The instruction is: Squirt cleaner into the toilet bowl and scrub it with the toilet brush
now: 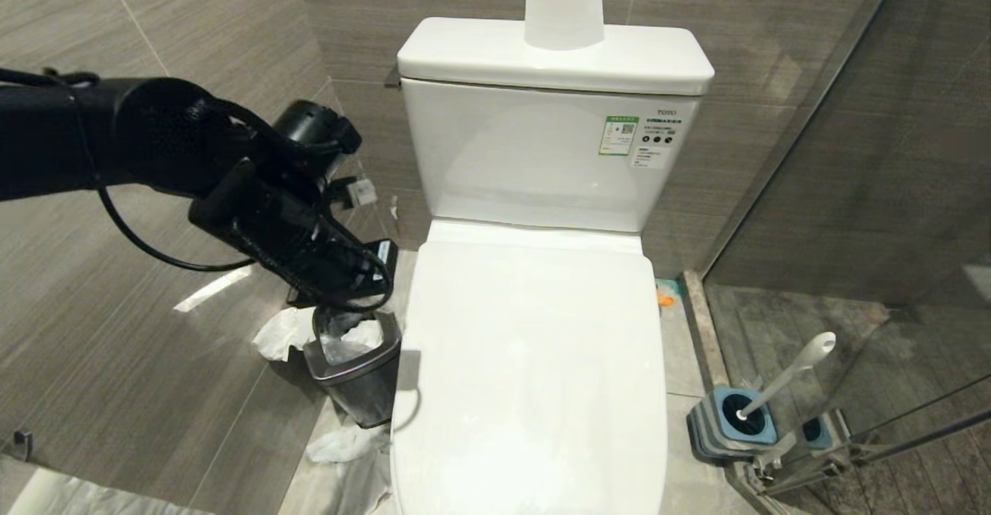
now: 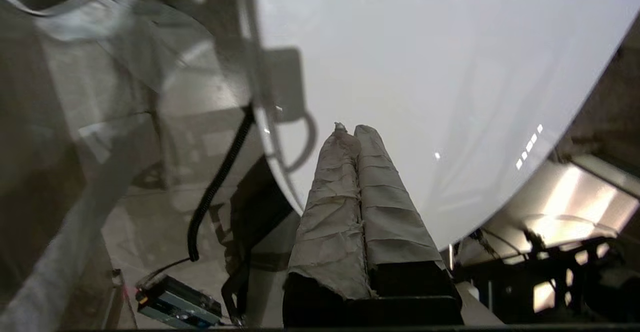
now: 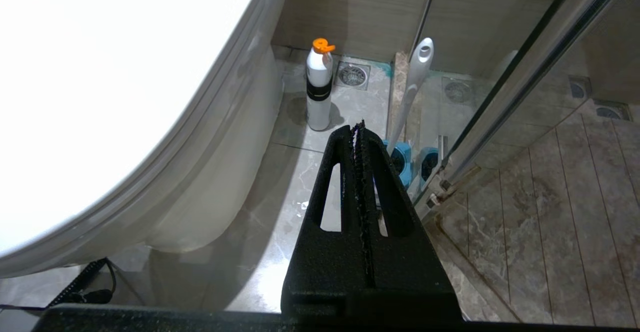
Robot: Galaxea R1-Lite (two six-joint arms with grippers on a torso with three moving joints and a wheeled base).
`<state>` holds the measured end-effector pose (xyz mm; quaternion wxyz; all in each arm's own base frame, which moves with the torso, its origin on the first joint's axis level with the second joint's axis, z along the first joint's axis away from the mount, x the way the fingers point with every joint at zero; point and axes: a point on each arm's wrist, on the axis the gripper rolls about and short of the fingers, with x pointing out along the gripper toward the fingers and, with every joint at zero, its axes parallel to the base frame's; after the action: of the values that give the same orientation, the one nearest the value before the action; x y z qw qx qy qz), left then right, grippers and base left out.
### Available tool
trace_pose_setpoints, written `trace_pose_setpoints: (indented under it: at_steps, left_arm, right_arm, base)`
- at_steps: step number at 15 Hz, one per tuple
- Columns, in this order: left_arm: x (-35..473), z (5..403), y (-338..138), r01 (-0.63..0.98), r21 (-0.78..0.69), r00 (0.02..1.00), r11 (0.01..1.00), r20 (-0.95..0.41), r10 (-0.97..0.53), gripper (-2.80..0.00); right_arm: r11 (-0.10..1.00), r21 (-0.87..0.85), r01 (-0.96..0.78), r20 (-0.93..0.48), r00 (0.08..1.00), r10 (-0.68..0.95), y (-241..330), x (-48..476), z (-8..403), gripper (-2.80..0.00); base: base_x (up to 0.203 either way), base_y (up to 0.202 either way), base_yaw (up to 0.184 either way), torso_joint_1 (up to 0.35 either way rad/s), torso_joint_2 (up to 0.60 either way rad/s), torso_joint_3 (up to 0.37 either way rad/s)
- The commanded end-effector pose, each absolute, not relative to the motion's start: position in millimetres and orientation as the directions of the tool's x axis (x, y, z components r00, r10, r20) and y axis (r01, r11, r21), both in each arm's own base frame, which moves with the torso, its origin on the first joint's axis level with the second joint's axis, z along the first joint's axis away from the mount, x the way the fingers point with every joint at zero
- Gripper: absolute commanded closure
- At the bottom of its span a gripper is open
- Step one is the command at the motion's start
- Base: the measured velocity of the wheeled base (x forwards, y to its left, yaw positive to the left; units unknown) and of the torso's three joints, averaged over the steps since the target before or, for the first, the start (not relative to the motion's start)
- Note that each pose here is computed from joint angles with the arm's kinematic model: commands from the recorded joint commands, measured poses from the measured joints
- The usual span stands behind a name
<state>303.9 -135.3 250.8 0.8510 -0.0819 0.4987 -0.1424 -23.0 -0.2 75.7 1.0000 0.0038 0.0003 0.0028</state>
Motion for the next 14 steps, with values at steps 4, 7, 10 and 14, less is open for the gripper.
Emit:
trace_pose_setpoints:
  at_steps: [4,7,10,14]
  left_arm:
    - [274,312,-102,0.152,-0.175,0.669,0.973,-0.706,-0.232,0.0]
    - [245,348,-92,0.212,-0.106,0.761,0.972,-0.606,-0.232,0.0]
    - [204,377,-83,0.283,-0.047,0.822,0.958,-0.503,-0.267,0.0]
    - [152,404,-70,0.343,-0.046,0.864,0.938,-0.375,-0.335,0.0]
  right_arm:
    - [1.0,0.008,-0.006,-0.002,1.0,0.006,0,-23,76,0.0]
    - [1.0,0.008,-0.006,-0.002,1.0,0.006,0,-23,76,0.0]
    - [1.0,0.008,-0.006,-0.002,1.0,0.006,0,-23,76,0.0]
    - [1.0,0.008,-0.006,-0.002,1.0,0.006,0,-23,76,0.0]
  base:
    - [0.0,0.0,0.0,0.0,0.0,0.0]
    - [0.0,0.0,0.0,0.0,0.0,0.0]
    - [0.0,0.0,0.0,0.0,0.0,0.0]
    - [0.0,0.0,0.0,0.0,0.0,0.0]
